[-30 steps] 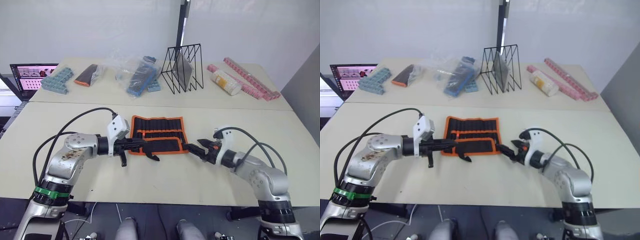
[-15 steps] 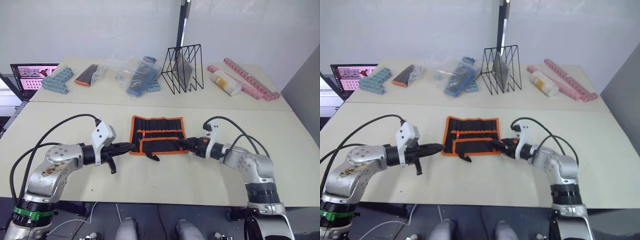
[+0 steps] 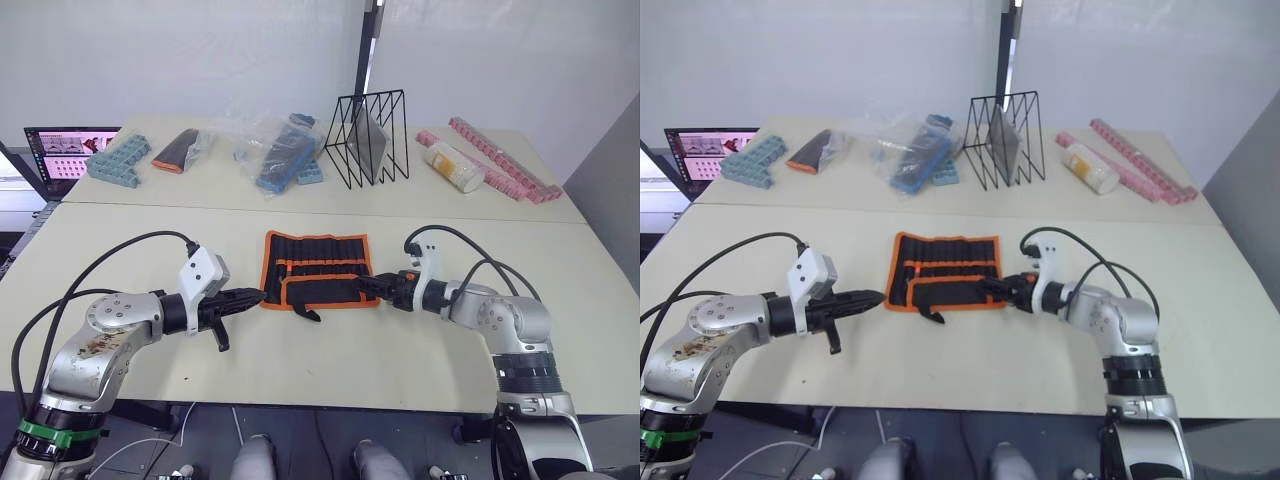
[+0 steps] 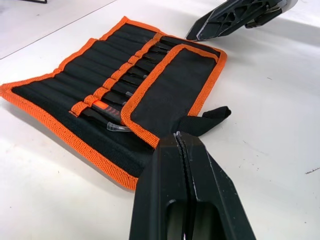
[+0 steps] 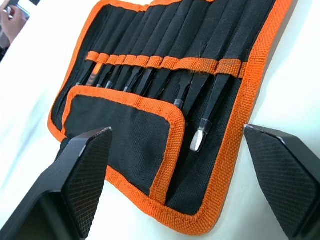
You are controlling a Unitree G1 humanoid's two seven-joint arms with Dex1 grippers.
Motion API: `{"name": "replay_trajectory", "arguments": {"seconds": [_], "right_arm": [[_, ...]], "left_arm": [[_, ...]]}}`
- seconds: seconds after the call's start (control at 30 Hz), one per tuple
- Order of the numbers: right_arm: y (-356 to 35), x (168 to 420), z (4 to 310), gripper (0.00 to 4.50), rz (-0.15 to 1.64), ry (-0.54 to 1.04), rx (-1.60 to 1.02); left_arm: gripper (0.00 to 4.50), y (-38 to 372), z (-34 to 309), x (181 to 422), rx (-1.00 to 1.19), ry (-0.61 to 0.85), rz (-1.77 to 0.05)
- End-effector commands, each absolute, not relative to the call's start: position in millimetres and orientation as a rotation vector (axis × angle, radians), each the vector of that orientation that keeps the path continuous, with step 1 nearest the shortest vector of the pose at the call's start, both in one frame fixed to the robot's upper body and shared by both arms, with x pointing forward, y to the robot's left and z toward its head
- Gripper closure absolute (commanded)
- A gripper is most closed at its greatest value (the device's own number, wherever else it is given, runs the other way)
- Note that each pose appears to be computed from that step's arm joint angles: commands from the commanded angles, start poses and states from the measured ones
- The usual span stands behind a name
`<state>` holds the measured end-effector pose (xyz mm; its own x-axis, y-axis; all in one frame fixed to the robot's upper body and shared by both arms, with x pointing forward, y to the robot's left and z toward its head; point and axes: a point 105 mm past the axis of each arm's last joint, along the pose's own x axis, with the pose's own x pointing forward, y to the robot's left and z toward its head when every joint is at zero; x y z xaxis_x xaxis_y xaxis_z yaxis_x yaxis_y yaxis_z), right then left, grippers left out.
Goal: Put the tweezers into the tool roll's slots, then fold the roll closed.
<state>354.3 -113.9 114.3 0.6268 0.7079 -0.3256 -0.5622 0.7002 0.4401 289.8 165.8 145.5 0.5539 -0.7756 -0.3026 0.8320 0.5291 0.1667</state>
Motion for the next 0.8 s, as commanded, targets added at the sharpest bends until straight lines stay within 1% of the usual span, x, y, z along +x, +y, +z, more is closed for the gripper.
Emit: {"name": "replay_trajectory", "arguments": {"seconds": [0.03, 0.1, 0.3, 0.43, 0.73, 0.8], "right_arm": [[-95.2, 344.9, 110.0, 0.07, 0.811, 0.558, 0.399], [-93.9, 346.7, 113.2, 0.07, 0.816, 0.547, 0.456], [-110.5, 354.8, 116.7, 0.07, 0.784, 0.529, 0.596], [-110.9, 356.8, 118.9, 0.07, 0.793, 0.522, 0.690], [-104.0, 354.8, 117.7, 0.07, 0.813, 0.541, 0.756], [-102.2, 354.7, 122.1, 0.07, 0.828, 0.537, 0.772]], "left_arm": [[4.50, 161.3, 153.7, 286.9, 0.341, 0.162, -0.974], [4.50, 160.8, 153.3, 286.2, 0.339, 0.165, -0.974], [4.50, 162.2, 148.5, 282.5, 0.348, 0.189, -0.972], [4.50, 161.7, 148.5, 282.8, 0.352, 0.188, -0.970], [4.50, 161.5, 147.7, 284.0, 0.357, 0.186, -0.965], [4.50, 161.1, 147.1, 283.9, 0.355, 0.185, -0.964]]}}
